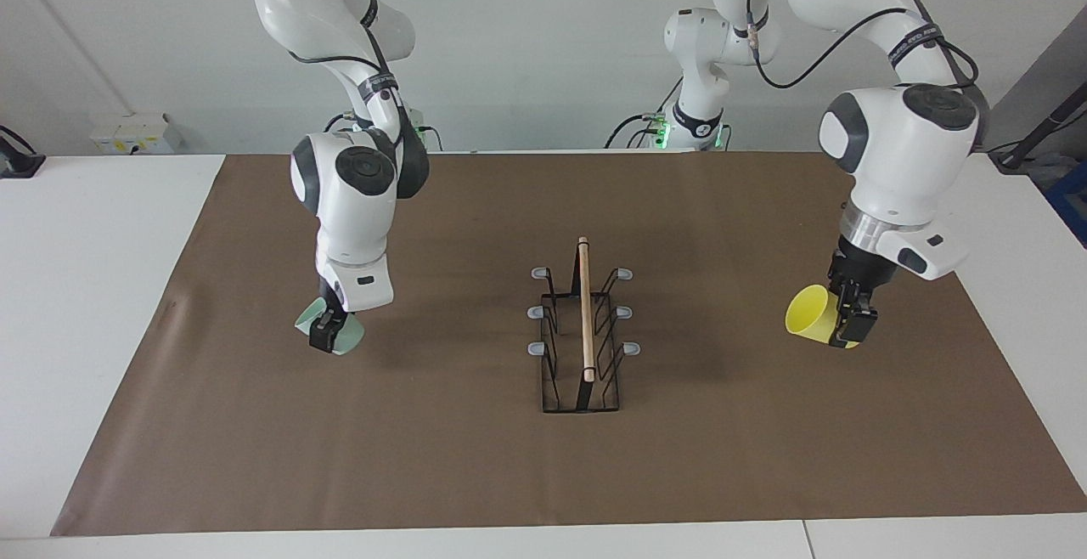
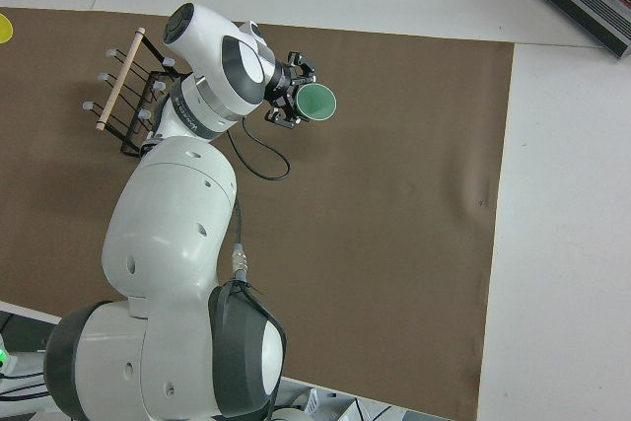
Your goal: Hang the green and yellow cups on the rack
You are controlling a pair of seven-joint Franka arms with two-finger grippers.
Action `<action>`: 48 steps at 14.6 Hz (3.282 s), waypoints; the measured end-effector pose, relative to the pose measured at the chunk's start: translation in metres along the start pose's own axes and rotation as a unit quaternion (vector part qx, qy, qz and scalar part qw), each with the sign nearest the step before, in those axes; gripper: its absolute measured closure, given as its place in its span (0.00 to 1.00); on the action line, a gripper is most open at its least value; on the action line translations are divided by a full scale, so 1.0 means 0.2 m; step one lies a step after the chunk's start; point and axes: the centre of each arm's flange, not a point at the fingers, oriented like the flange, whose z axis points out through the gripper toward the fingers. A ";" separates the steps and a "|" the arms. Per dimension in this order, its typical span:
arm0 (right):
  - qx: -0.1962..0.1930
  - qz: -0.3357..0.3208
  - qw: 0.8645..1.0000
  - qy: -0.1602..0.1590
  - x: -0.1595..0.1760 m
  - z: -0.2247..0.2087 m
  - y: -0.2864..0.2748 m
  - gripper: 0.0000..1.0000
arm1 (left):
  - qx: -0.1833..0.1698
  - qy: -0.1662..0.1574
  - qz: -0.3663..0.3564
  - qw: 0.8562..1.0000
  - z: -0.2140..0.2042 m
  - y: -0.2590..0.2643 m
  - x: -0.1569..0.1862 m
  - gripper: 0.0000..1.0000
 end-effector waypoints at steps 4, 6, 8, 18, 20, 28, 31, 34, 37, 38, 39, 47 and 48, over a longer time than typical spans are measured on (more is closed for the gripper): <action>0.068 0.076 0.987 0.128 0.14 -0.23 0.00 0.31 | 0.051 0.073 0.035 0.995 -0.03 0.01 -0.25 0.31; 0.093 0.107 0.973 0.181 0.17 -0.33 -0.01 0.31 | 0.066 0.100 0.044 0.992 -0.06 0.01 -0.36 0.31; 0.118 0.143 0.955 0.231 0.17 -0.41 0.00 0.31 | 0.074 0.132 0.047 0.987 -0.09 0.00 -0.50 0.31; 0.154 0.285 0.807 0.493 0.18 -0.69 -0.01 0.31 | 0.077 0.151 0.054 0.984 -0.11 -0.04 -0.67 0.31; 0.165 0.287 0.768 0.549 0.14 -0.64 -0.04 0.31 | 0.075 0.151 0.053 0.984 -0.12 -0.04 -0.66 0.31; 0.132 0.296 0.687 0.651 0.08 -0.45 -0.25 0.31 | 0.075 0.155 0.048 0.984 -0.13 -0.04 -0.62 0.31; 0.122 0.314 0.649 0.683 0.19 -0.37 -0.41 0.31 | 0.079 0.156 0.045 0.984 -0.12 -0.05 -0.57 0.31; 0.113 0.320 0.632 0.696 0.29 -0.34 -0.56 0.31 | 0.082 0.156 0.043 0.983 -0.11 -0.05 -0.53 0.31; 0.107 0.333 0.620 0.702 0.35 -0.31 -0.65 0.31 | 0.083 0.158 0.050 0.983 -0.11 -0.05 -0.52 0.31; 0.102 0.339 0.614 0.705 0.38 -0.30 -0.69 0.31 | 0.083 0.158 0.052 0.982 -0.11 -0.05 -0.52 0.31; 0.099 0.341 0.612 0.707 0.41 -0.29 -0.72 0.31 | 0.084 0.158 0.053 0.982 -0.11 -0.05 -0.52 0.31; 0.087 0.331 0.622 0.704 0.49 -0.12 -0.83 0.31 | 0.084 0.158 0.056 0.982 -0.11 -0.06 -0.52 0.31; 0.088 0.328 0.617 0.710 0.51 -0.10 -0.85 0.31 | 0.084 0.158 0.056 0.982 -0.11 -0.06 -0.52 0.31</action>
